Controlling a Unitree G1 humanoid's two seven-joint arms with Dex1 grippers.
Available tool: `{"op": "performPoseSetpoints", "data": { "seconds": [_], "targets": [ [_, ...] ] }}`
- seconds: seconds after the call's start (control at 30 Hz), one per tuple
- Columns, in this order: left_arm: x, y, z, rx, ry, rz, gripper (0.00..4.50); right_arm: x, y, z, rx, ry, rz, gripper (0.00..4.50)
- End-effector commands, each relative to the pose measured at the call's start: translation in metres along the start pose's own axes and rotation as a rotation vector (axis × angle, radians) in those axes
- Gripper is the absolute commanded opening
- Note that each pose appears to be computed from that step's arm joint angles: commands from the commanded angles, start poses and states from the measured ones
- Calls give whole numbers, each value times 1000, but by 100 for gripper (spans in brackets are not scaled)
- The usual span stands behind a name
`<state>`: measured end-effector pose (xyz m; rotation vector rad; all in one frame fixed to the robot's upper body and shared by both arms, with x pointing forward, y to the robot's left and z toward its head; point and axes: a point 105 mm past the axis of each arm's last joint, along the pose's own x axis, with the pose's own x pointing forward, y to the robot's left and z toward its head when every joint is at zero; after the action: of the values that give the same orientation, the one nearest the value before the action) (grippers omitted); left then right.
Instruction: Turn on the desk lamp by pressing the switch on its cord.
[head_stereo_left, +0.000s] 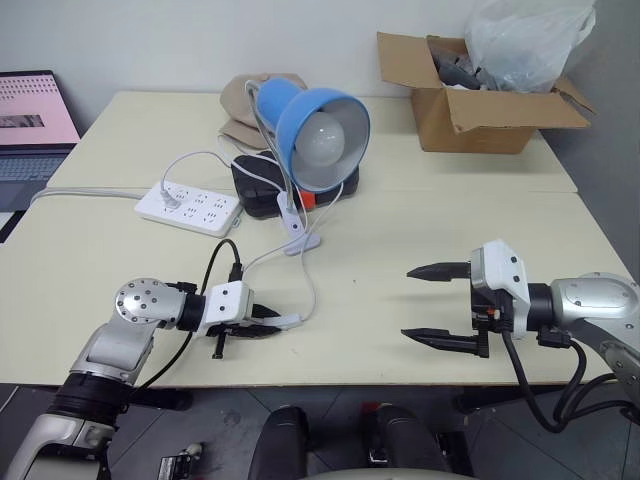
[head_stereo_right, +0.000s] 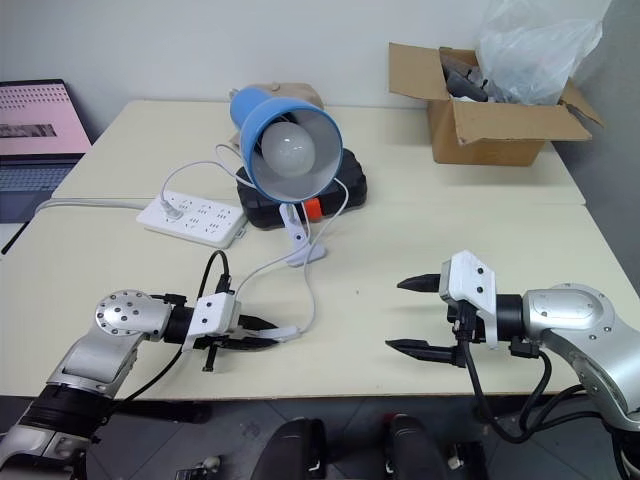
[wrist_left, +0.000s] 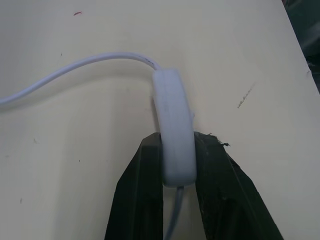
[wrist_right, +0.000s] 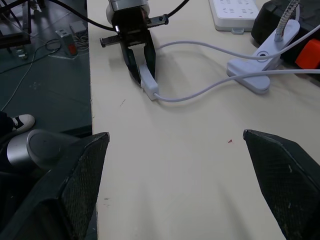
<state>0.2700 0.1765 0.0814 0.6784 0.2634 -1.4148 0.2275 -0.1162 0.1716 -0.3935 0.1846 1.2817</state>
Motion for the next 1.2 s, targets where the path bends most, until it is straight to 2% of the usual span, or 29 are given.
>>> {"op": "performPoseSetpoints", "data": {
  "seconds": [0.03, 0.1, 0.27, 0.57, 0.6, 0.9, 1.07, 1.2],
  "targets": [
    [-7, 1, 7, 62, 10, -5, 201, -3, 0, 6, -44, -4, -5, 450],
    [-12, -1, 3, 60, 37, -14, 242, -3, 1, 6, -43, -3, -5, 450],
    [-16, 0, -6, 71, 96, 6, 242, -3, 1, 4, -42, -1, -7, 450],
    [-3, -1, -9, 84, 79, -7, 242, -2, 1, 4, -50, 2, -2, 450],
    [-3, -1, -10, 85, 80, -6, 206, -2, 1, 4, -51, 3, -2, 450],
    [0, 0, -17, 99, 90, -2, 41, -2, 3, 1, -65, 22, -1, 450],
    [3, 1, -13, 105, 62, -20, 40, -2, 2, 1, -68, 22, -9, 450],
    [10, 7, 3, 106, 7, -32, 40, -5, -2, 5, -68, 14, -35, 450]
  ]
}}
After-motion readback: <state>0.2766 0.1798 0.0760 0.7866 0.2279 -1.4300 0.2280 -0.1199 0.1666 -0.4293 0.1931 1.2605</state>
